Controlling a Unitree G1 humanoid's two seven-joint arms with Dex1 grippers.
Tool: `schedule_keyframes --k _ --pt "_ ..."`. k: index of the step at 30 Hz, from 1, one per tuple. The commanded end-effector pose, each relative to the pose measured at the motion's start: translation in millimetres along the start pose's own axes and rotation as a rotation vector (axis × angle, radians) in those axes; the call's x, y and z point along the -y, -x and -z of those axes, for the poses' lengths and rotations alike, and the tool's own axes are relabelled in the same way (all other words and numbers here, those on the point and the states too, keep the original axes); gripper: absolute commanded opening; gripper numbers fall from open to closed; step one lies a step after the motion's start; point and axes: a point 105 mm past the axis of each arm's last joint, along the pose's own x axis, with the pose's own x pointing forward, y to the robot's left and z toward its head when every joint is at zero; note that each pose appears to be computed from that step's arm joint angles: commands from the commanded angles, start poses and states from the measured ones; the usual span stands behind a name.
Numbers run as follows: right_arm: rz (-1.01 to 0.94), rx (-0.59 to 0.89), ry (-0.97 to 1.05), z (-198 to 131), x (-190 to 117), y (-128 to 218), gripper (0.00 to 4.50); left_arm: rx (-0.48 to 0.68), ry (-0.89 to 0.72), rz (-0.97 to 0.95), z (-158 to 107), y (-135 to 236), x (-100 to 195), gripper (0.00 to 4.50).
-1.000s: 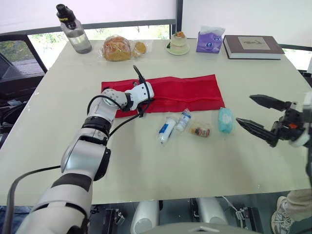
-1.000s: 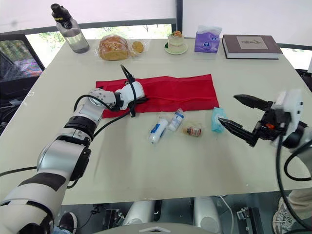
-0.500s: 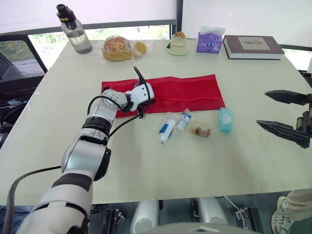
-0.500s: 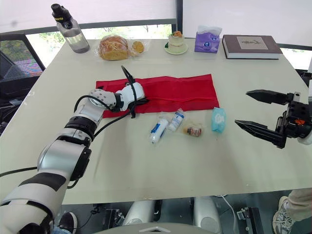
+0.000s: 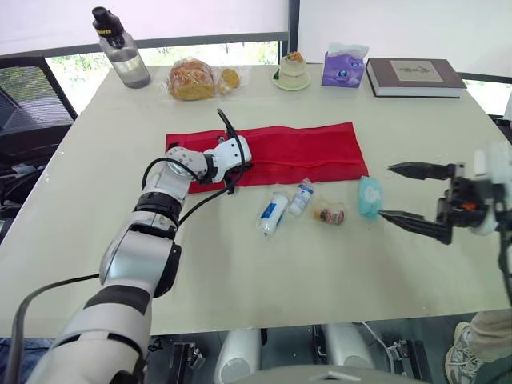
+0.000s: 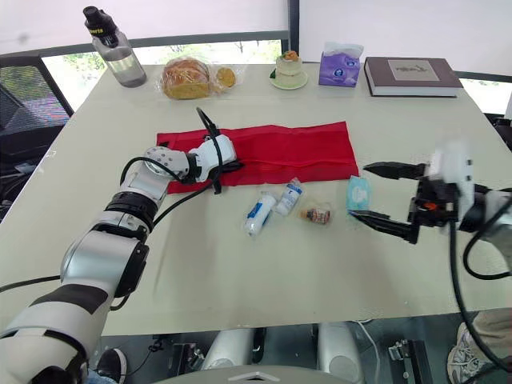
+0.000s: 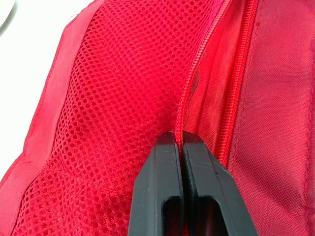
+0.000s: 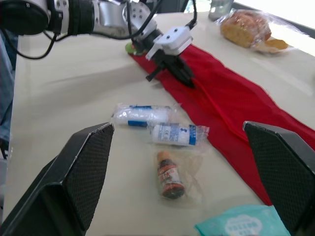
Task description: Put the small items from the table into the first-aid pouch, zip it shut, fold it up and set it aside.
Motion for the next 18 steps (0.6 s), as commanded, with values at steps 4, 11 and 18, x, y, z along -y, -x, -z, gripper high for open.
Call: schedule_keyframes --k 4,11,18 --pt "-0.141 0.023 0.165 -8.1 -4.9 -63.5 4.50 0.043 -0.002 -0.032 -9.5 3.1 -7.1 0.05" --pt "-0.267 -0.088 0.323 -1.1 6.3 -136.3 4.50 0.034 0.004 -0.036 -6.6 3.3 -7.0 0.05" --pt "-0.373 -0.173 0.394 14.1 -0.8 -170.3 4.50 0.031 0.036 -0.059 -0.8 6.6 -8.7 0.05"
